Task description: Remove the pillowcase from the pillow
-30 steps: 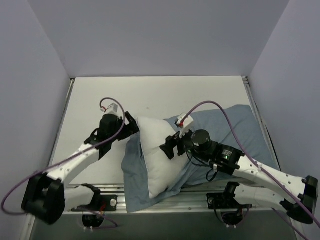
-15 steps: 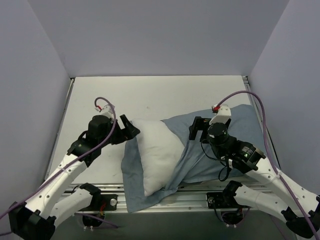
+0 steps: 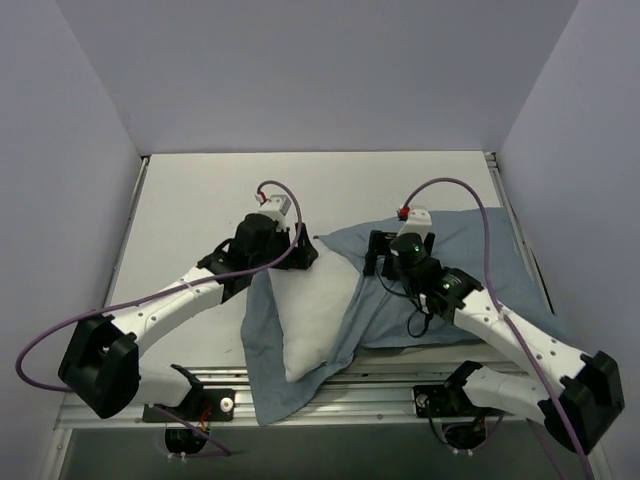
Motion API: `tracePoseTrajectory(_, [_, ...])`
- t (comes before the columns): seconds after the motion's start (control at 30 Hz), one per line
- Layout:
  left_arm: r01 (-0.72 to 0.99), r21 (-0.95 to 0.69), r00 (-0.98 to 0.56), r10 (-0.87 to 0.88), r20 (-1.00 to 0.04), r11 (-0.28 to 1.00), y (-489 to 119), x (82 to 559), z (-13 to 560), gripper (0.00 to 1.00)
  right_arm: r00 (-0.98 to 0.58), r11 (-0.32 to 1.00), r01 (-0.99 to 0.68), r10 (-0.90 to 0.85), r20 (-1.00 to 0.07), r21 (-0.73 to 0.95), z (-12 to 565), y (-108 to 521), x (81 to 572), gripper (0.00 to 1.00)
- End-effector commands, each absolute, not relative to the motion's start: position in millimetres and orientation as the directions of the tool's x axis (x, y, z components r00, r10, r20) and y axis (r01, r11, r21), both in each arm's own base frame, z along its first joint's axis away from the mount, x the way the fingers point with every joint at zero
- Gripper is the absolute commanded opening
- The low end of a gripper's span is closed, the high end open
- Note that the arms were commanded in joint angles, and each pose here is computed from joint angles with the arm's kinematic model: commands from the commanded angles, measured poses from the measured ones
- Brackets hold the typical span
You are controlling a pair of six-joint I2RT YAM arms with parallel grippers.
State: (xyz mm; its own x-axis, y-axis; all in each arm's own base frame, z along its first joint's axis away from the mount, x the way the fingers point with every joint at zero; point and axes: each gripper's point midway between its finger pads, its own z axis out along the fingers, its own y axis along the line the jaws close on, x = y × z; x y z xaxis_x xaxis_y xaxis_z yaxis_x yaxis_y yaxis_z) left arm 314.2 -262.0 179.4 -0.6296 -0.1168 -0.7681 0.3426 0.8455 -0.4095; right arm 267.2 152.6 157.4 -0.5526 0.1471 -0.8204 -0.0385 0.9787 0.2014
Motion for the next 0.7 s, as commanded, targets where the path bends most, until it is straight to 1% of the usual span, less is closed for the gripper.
tracePoseTrajectory(0.0, [0.392, -0.537, -0.717, -0.118, -0.687, 0.747, -295, 274, 146, 0.89, -0.521, 0.960, -0.203, 0.062, -0.851, 0.194, 165, 196, 319, 0.85])
tracePoseTrajectory(0.03, [0.398, -0.563, -0.737, -0.113, -0.667, 0.724, -300, 259, 141, 0.89, -0.515, 0.955, -0.233, 0.038, -0.856, 0.183, 167, 204, 329, 0.85])
tracePoseTrajectory(0.07, [0.352, -0.593, -0.787, -0.114, -0.607, 0.724, -298, 238, 119, 0.89, -0.494, 0.937, -0.303, 0.001, -0.870, 0.173, 172, 220, 339, 0.83])
tracePoseTrajectory(0.1, [0.381, -0.613, -0.797, -0.090, -0.598, 0.692, -308, 214, 121, 0.89, -0.489, 0.928, -0.332, -0.017, -0.872, 0.168, 175, 236, 357, 0.83])
tracePoseTrajectory(0.13, [0.386, -0.629, -0.806, -0.085, -0.586, 0.674, -313, 199, 121, 0.88, -0.478, 0.914, -0.367, -0.026, -0.878, 0.173, 180, 249, 366, 0.83])
tracePoseTrajectory(0.17, [0.370, -0.646, -0.816, -0.098, -0.569, 0.667, -315, 187, 122, 0.88, -0.471, 0.884, -0.439, -0.073, -0.879, 0.162, 182, 264, 369, 0.82])
tracePoseTrajectory(0.2, [0.395, -0.645, -0.820, -0.066, -0.569, 0.654, -321, 167, 122, 0.89, -0.493, 0.873, -0.463, -0.107, -0.863, 0.156, 168, 276, 377, 0.82])
tracePoseTrajectory(0.23, [0.406, -0.643, -0.812, -0.066, -0.580, 0.649, -319, 157, 133, 0.88, -0.460, 0.857, -0.492, -0.105, -0.882, 0.154, 189, 290, 388, 0.82])
tracePoseTrajectory(0.27, [0.406, -0.617, -0.794, -0.074, -0.603, 0.674, -314, 156, 138, 0.88, -0.452, 0.849, -0.507, -0.115, -0.884, 0.149, 191, 296, 393, 0.81])
tracePoseTrajectory(0.3, [0.442, -0.618, -0.769, -0.080, -0.634, 0.650, -317, 149, 158, 0.88, -0.450, 0.846, -0.516, -0.136, -0.883, 0.133, 187, 301, 399, 0.82])
tracePoseTrajectory(0.37, [0.439, -0.582, -0.745, -0.086, -0.662, 0.684, -308, 153, 168, 0.88, -0.416, 0.843, -0.525, -0.133, -0.900, 0.119, 205, 306, 409, 0.82])
tracePoseTrajectory(0.4, [0.461, -0.586, -0.721, -0.104, -0.685, 0.666, -308, 154, 188, 0.88, -0.403, 0.847, -0.523, -0.145, -0.903, 0.097, 209, 305, 412, 0.82])
tracePoseTrajectory(0.47, [0.496, -0.558, -0.690, -0.089, -0.719, 0.666, -306, 156, 202, 0.89, -0.402, 0.869, -0.491, -0.159, -0.902, 0.065, 222, 295, 413, 0.82])
tracePoseTrajectory(0.5, [0.499, -0.546, -0.669, -0.101, -0.736, 0.673, -304, 160, 214, 0.90, -0.380, 0.910, -0.411, -0.122, -0.917, 0.049, 241, 277, 414, 0.82])
tracePoseTrajectory(0.57, [0.489, -0.490, -0.626, -0.102, -0.773, 0.722, -295, 173, 220, 0.95, -0.394, 0.957, -0.288, -0.089, -0.915, 0.031, 242, 244, 405, 0.83])
tracePoseTrajectory(0.6, [0.461, -0.450, -0.597, -0.107, -0.795, 0.765, -288, 185, 219, 0.96, -0.354, 0.974, -0.221, -0.032, -0.935, 0.050, 267, 223, 396, 0.84])
tracePoseTrajectory(0.63, [0.436, -0.434, -0.581, -0.121, -0.804, 0.788, -281, 199, 226, 0.97, -0.379, 0.996, -0.084, 0.001, -0.925, 0.035, 263, 192, 388, 0.86])
tracePoseTrajectory(0.67, [0.433, -0.416, -0.572, -0.113, -0.812, 0.800, -278, 209, 228, 1.00, -0.379, 0.999, -0.010, 0.032, -0.925, 0.039, 264, 172, 382, 0.87])
